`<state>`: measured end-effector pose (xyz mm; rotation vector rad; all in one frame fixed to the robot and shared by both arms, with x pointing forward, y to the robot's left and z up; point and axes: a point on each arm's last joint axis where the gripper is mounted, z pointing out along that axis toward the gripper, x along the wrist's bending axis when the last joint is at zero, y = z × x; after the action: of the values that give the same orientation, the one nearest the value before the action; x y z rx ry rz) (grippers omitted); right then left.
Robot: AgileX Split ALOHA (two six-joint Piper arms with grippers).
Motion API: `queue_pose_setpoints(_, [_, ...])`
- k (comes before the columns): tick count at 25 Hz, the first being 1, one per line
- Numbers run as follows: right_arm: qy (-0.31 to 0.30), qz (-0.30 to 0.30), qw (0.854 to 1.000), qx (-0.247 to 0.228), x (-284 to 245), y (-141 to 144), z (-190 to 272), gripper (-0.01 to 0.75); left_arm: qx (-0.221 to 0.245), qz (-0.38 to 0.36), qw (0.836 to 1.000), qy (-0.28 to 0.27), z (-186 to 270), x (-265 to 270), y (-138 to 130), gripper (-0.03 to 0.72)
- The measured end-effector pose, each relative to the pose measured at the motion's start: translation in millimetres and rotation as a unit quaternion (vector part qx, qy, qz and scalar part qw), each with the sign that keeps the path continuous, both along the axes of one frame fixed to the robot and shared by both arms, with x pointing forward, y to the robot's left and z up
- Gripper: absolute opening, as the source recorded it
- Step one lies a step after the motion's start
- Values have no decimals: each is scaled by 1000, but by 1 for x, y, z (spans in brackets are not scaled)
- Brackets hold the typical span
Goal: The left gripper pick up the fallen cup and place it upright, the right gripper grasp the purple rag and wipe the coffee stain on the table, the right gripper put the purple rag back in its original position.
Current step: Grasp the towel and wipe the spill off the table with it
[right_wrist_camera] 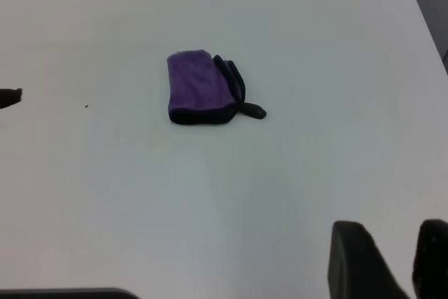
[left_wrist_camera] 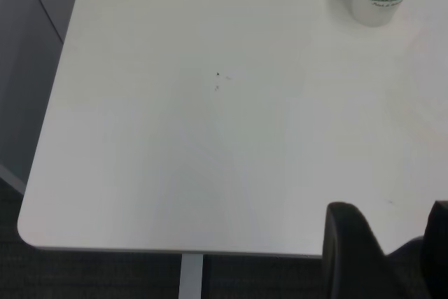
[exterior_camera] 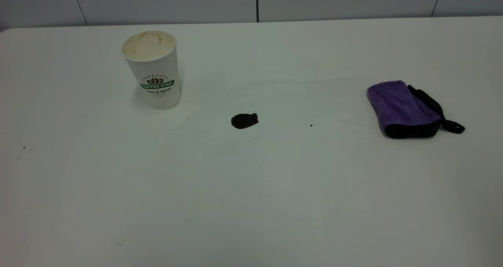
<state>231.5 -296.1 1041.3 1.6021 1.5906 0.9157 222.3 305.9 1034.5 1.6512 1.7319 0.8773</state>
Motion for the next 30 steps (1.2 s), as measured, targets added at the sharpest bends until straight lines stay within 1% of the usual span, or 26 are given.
queue_pose_setpoints(3, [-1, -4, 1000, 16, 0, 1, 0, 242, 0, 0, 1000, 0, 0, 0, 0, 284])
queue_pose_setpoints(5, [-5, -15, 999, 36, 0, 1, 7, 274, 0, 0, 1000, 0, 0, 0, 0, 284])
queue_pose_setpoints(7, [-11, -23, 999, 39, 5, 0, 24, 345, 0, 0, 1000, 0, 0, 0, 0, 284])
queue_pose_setpoints(8, [-13, -27, 999, 36, 10, -1, 34, 398, 0, 0, 1000, 0, 0, 0, 0, 284])
queue_pose_setpoints(11, [8, -30, 999, 11, 46, -5, 63, 581, 0, 0, 1000, 0, 0, 0, 0, 284])
queue_pose_setpoints(12, [24, -28, 999, 4, 64, -5, 69, 643, 0, 0, 1000, 0, 0, 0, 0, 284])
queue_pose_setpoints(13, [41, -26, 999, -3, 84, -6, 74, 685, 0, 0, 1000, 0, 0, 0, 0, 284])
queue_pose_setpoints(14, [60, -23, 998, -6, 104, -7, 76, 705, 0, 0, 1000, 0, 0, 0, 0, 284])
queue_pose_setpoints(16, [101, -19, 995, -11, 144, -7, 74, 725, 0, 0, 1000, 0, 0, 0, 0, 284])
queue_pose_setpoints(19, [157, -6, 987, -19, 202, -7, 58, 728, 0, 0, 1000, 0, 0, 0, 0, 284])
queue_pose_setpoints(22, [189, 16, 981, -33, 253, -3, 34, 728, 0, 0, 1000, 0, 0, 0, 0, 284])
queue_pose_setpoints(26, [226, 36, 973, -41, 308, 5, -9, 728, 0, 0, 1000, 0, 0, 0, 0, 284])
queue_pose_setpoints(30, [275, 62, 958, -56, 351, 21, -60, 728, 1, -1, 1000, 0, 0, 0, 0, 284])
